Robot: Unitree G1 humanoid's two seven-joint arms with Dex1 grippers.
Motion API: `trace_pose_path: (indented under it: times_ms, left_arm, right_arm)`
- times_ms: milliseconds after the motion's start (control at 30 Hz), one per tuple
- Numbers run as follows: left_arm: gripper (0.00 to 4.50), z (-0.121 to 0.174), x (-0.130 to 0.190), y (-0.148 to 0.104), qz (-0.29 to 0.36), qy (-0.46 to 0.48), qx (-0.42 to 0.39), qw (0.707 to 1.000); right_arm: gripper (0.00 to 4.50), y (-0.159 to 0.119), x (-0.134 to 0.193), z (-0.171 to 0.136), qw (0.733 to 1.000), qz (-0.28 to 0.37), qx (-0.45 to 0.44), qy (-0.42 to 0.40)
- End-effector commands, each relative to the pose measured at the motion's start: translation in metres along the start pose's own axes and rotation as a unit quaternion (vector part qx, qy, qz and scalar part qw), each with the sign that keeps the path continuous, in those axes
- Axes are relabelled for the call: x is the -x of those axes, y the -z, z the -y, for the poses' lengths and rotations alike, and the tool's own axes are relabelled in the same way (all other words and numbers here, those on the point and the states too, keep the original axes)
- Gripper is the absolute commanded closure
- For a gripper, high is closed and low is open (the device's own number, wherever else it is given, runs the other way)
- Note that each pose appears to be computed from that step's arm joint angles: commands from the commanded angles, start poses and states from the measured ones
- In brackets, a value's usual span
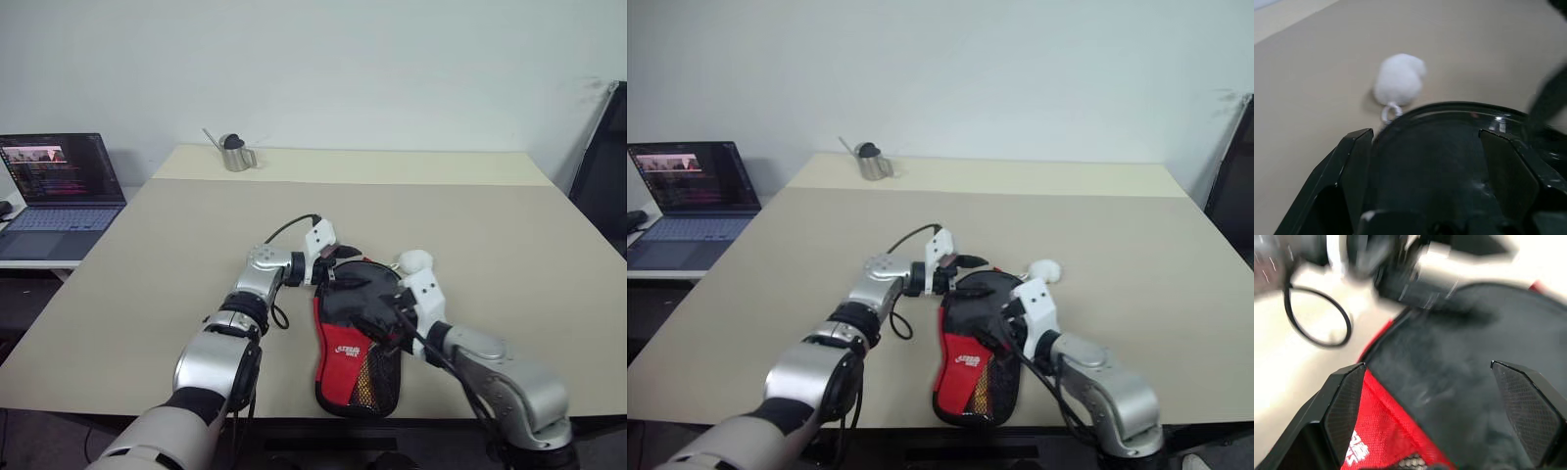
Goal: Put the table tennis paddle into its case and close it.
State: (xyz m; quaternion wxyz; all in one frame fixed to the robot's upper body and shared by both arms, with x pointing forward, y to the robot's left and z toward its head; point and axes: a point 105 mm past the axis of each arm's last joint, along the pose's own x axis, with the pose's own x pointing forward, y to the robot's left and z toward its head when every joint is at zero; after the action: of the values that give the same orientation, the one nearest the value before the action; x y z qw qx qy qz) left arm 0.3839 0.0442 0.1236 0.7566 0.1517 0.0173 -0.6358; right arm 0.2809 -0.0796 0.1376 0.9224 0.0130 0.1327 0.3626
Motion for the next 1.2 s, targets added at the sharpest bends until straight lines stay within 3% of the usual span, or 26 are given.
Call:
trace_pose_path:
  times_ms: [33,367,500,633,867,1200]
  left_arm:
    - [0.74,0.013,0.000,-0.017,0.023,0.055,-0.035,0.998]
    - [0.74,0.014,0.009,-0.012,-0.035,0.052,-0.081,0.995]
    - [0.03,0.021,0.013,-0.009,-0.048,0.063,-0.087,0.993]
    - [0.03,0.030,0.017,0.000,-0.063,0.054,-0.079,0.993]
    - [0.03,0.031,0.016,0.035,-0.103,0.004,-0.051,0.993]
    - [0.03,0.044,0.010,0.045,-0.108,0.015,-0.037,0.993]
  right_arm:
    - [0.00,-0.030,0.023,-0.006,0.999,0.041,0.021,-0.021]
    - [0.00,-0.033,0.067,0.001,0.997,-0.011,0.070,-0.032]
    - [0.00,-0.033,0.074,0.006,0.996,-0.024,0.081,-0.022]
    - [0.00,-0.040,0.077,0.019,0.996,-0.024,0.090,-0.001]
    - [0.00,-0.055,0.050,0.050,0.996,0.002,0.082,0.033]
    - [0.00,-0.053,-0.001,0.114,0.992,0.019,0.058,0.106]
